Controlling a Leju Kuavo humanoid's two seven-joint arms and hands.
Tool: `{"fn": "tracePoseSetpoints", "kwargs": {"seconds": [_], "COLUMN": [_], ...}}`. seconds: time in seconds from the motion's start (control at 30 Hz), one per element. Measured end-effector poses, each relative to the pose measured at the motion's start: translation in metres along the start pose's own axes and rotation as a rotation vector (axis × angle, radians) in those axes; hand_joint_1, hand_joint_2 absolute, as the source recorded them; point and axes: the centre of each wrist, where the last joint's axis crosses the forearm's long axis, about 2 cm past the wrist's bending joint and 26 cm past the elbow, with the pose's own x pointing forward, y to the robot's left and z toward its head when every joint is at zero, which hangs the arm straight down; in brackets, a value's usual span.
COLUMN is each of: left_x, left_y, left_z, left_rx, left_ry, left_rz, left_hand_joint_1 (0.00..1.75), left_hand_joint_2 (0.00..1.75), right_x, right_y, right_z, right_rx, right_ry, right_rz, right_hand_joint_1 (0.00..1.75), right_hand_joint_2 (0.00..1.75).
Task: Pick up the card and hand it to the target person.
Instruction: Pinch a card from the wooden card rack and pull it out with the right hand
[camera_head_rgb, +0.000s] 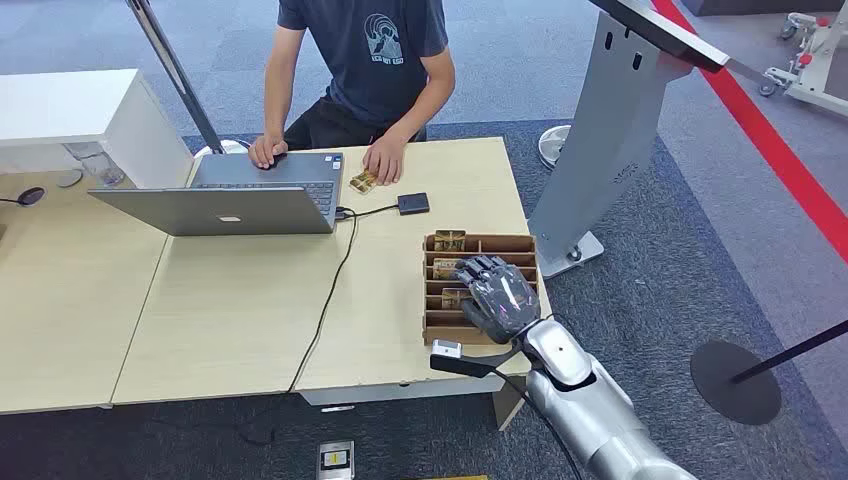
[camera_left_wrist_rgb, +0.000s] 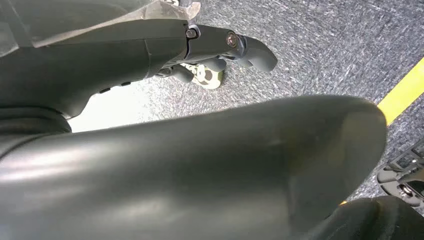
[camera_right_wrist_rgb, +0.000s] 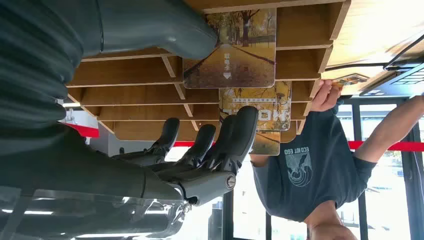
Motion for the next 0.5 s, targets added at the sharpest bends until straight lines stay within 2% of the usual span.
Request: {"fn": "tracePoseSetpoints", "kwargs": {"seconds": [0.1,0.27,0.5], "left_x": [0.0000,0.0001,0.0001], "left_y": [0.0000,-0.0002,-0.0002], "left_z": [0.0000,0.0000,0.0000], "left_rx": [0.000,0.000,0.000], "left_ry": [0.001,0.001,0.002], "left_rz": [0.000,-0.003,-0.003], "left_hand_joint_1": [0.00,0.00,0.00], "left_hand_joint_2": [0.00,0.00,0.00], "right_x": [-0.0001,-0.0006,-0.0008], "right_y": [0.0005,0.0020,0.0035], "right_z": [0.0002,0.0012,0.0019], "right_rx": [0.002,0.010,0.017], "right_ry": [0.001,0.003,0.005], "right_rz": [0.001,0.004,0.005], "right_hand_joint_1": [0.84,1.08,1.22], "right_hand_joint_2": [1.75,1.75,1.75]}}
